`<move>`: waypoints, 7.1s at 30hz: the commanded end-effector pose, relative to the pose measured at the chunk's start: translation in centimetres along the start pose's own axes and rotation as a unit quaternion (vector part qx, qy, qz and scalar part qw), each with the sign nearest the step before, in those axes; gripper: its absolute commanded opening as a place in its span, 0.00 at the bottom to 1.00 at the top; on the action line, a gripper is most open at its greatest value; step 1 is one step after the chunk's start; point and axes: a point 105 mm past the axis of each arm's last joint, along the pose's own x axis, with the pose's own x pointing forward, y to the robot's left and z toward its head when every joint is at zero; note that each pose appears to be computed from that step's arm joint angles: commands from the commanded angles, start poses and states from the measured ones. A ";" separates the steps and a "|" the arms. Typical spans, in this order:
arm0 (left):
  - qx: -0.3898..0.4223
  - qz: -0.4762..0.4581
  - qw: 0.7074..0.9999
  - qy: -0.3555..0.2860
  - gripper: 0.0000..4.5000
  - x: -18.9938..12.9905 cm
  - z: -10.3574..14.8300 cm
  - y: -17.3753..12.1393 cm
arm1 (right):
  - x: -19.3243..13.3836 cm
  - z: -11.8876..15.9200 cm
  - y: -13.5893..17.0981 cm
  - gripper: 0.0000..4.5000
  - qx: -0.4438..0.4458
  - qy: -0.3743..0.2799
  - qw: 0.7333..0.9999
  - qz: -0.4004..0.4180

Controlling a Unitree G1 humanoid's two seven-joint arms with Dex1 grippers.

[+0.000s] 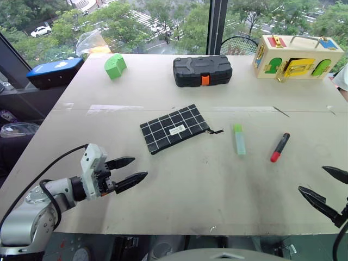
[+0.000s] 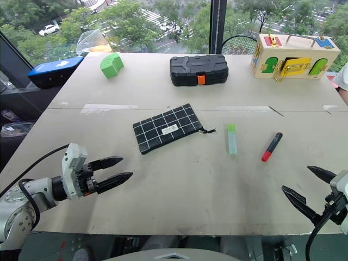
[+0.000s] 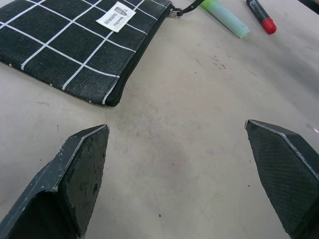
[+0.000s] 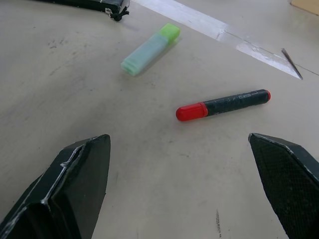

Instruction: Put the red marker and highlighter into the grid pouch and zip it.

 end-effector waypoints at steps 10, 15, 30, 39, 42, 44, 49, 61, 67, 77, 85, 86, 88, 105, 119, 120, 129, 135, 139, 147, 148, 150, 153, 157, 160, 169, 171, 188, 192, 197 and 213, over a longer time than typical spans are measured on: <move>0.225 0.106 0.968 -0.015 0.99 1.1 3.2 4.3 | 2.2 5.0 3.5 1.00 -0.043 -0.109 0.991 0.071; 0.450 0.098 0.886 0.054 0.99 1.7 1.5 5.3 | 2.3 5.4 5.2 1.00 -0.041 -0.115 0.987 0.108; 0.548 0.118 0.827 0.042 0.99 6.0 -0.2 4.8 | 1.6 4.8 6.0 1.00 -0.035 -0.112 0.989 0.088; 0.591 0.135 0.793 0.062 0.99 8.4 -0.1 6.3 | 1.5 4.8 5.9 1.00 -0.038 -0.112 0.990 0.077; 0.588 0.128 0.796 0.066 0.90 8.6 -0.4 6.5 | 1.5 4.8 5.8 1.00 -0.038 -0.112 0.990 0.074; 0.578 0.112 0.805 0.075 0.76 8.7 -1.1 6.6 | 1.5 4.8 5.8 1.00 -0.038 -0.111 0.991 0.070; 0.558 0.094 0.820 0.086 0.26 9.1 -1.4 7.0 | 1.4 4.8 6.0 1.00 -0.038 -0.114 0.991 0.066; 0.471 0.054 0.881 -0.019 0.02 10.4 4.6 3.4 | 4.1 5.6 6.6 1.00 -0.024 -0.121 0.991 0.050; 0.504 0.050 0.862 -0.007 0.02 10.6 5.3 3.0 | 6.0 7.7 8.2 1.00 -0.036 -0.157 0.983 0.084; 0.513 0.059 0.855 0.044 0.50 9.3 1.7 4.6 | 5.1 7.5 8.8 1.00 -0.045 -0.154 0.979 0.128; 0.587 0.102 0.800 0.075 0.72 8.7 0.7 6.9 | 4.7 7.3 8.6 1.00 -0.041 -0.151 0.980 0.123; 0.594 0.103 0.794 0.076 0.72 8.9 0.6 7.0 | 4.6 7.4 8.6 1.00 -0.041 -0.151 0.980 0.122; 0.609 0.107 0.783 0.075 0.72 9.5 0.5 7.4 | 4.6 7.4 8.5 1.00 -0.041 -0.152 0.981 0.118; 0.660 0.062 0.745 0.079 0.59 14.0 1.0 8.9 | 4.4 7.5 8.4 1.00 -0.035 -0.160 0.982 0.092; 0.433 -0.011 0.900 0.046 0.01 13.0 5.9 4.0 | 7.7 6.1 8.0 1.00 -0.040 -0.083 0.995 0.035; 0.426 -0.013 0.904 0.046 0.01 13.0 6.4 3.2 | 8.5 6.0 8.1 1.00 -0.021 -0.075 0.996 0.040; 0.410 0.023 0.910 0.052 0.01 13.7 7.7 0.2 | 15.7 6.2 6.8 1.00 0.167 -0.013 0.986 -0.001; 0.416 0.043 0.906 0.060 0.00 13.5 6.9 0.6 | 15.9 7.7 7.2 0.75 0.198 -0.024 0.980 0.022; 0.422 0.061 0.902 0.064 0.00 13.3 6.4 1.2 | 15.7 7.9 7.1 0.75 0.195 -0.017 0.980 0.025; 0.429 0.068 0.898 0.061 0.00 13.4 6.8 1.5 | 15.6 8.3 6.2 0.75 0.185 -0.012 0.983 0.008; 0.430 0.068 0.898 0.061 0.00 13.4 6.9 1.5 | 15.7 8.3 6.2 0.75 0.183 -0.010 0.983 0.007; 0.432 0.069 0.897 0.059 0.00 13.4 6.9 1.5 | 15.7 8.2 6.1 0.75 0.183 -0.007 0.983 0.005; 0.436 0.068 0.896 0.061 0.00 13.4 6.7 1.6 | 15.8 8.2 6.0 0.60 0.181 -0.006 0.983 0.002; 0.442 0.063 0.892 0.063 0.00 13.6 6.3 1.6 | 15.8 8.5 5.9 0.20 0.180 -0.009 0.984 0.000; 0.447 0.061 0.890 0.063 0.00 13.6 6.2 1.7 | 15.9 8.7 5.9 0.02 0.177 -0.011 0.984 0.002; 0.441 0.057 0.894 0.054 0.00 14.0 6.6 1.0 | 16.0 9.1 6.9 0.02 0.150 -0.010 0.988 0.028; 0.438 0.056 0.896 0.052 0.00 14.2 7.1 0.6 | 16.2 9.5 7.6 0.02 0.142 -0.013 0.989 0.047; 0.442 0.010 0.897 0.020 0.00 16.2 12.3 -4.5 | 22.0 13.9 12.0 0.02 0.119 -0.057 0.975 0.179; 0.434 0.014 0.900 0.028 0.00 15.6 12.9 -4.5 | 22.7 15.3 13.1 0.02 0.123 -0.083 0.964 0.220; 0.436 0.053 0.896 0.068 0.00 13.2 13.3 -1.9 | 22.0 14.3 10.9 0.02 0.123 -0.070 0.972 0.186; 0.435 -0.029 0.884 0.168 0.00 11.3 8.7 -2.3 | 21.4 12.9 9.4 0.02 0.110 -0.043 0.982 0.148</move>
